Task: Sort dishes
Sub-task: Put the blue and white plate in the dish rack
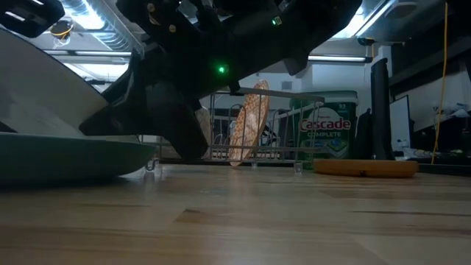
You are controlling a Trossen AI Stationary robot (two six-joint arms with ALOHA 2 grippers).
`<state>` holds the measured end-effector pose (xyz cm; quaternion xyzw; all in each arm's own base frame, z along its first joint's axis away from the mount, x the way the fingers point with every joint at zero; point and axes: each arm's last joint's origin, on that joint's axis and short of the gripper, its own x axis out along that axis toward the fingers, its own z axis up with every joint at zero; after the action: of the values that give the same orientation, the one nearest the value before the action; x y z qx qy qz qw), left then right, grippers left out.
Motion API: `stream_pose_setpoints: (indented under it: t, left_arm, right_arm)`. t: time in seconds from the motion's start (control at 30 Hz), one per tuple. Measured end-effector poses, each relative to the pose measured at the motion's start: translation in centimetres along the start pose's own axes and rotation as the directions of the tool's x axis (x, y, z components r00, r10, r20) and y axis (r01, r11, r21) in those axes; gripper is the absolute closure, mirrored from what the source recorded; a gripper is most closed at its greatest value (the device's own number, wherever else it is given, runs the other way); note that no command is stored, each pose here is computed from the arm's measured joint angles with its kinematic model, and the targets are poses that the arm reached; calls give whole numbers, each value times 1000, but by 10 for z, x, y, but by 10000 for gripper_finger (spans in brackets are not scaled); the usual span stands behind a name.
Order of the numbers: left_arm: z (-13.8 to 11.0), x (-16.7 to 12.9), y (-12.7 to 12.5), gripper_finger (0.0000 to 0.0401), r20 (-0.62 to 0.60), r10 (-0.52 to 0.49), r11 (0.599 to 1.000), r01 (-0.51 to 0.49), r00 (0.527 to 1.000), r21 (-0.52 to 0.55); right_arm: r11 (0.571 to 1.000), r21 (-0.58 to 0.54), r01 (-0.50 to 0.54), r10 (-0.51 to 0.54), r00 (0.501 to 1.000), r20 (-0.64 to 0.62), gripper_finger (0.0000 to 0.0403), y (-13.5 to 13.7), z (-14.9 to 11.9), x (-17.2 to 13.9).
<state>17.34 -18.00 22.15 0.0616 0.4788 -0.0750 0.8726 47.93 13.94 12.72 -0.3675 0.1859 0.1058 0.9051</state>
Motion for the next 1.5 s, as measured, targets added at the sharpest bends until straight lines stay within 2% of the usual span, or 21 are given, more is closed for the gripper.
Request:
stream_pose_setpoints:
  t: [0.6,0.93,1.37,1.5]
  left_arm:
    - [21,-20,-5,380,43,-36,995,39,998,-88]
    - [21,-21,-4,382,41,-26,994,30,999,-108]
    - [21,-21,-4,383,43,-14,989,20,999,-147]
    - [21,-21,-3,383,44,-5,990,11,999,-138]
  right_arm:
    - [999,-38,35,-34,999,23,247,1,25,-16]
    - [993,-66,93,-95,995,-22,246,1,26,-17]
    - [994,-50,100,-101,995,-27,246,8,31,-20]
    - [988,-29,154,-155,985,-69,246,11,33,-22]
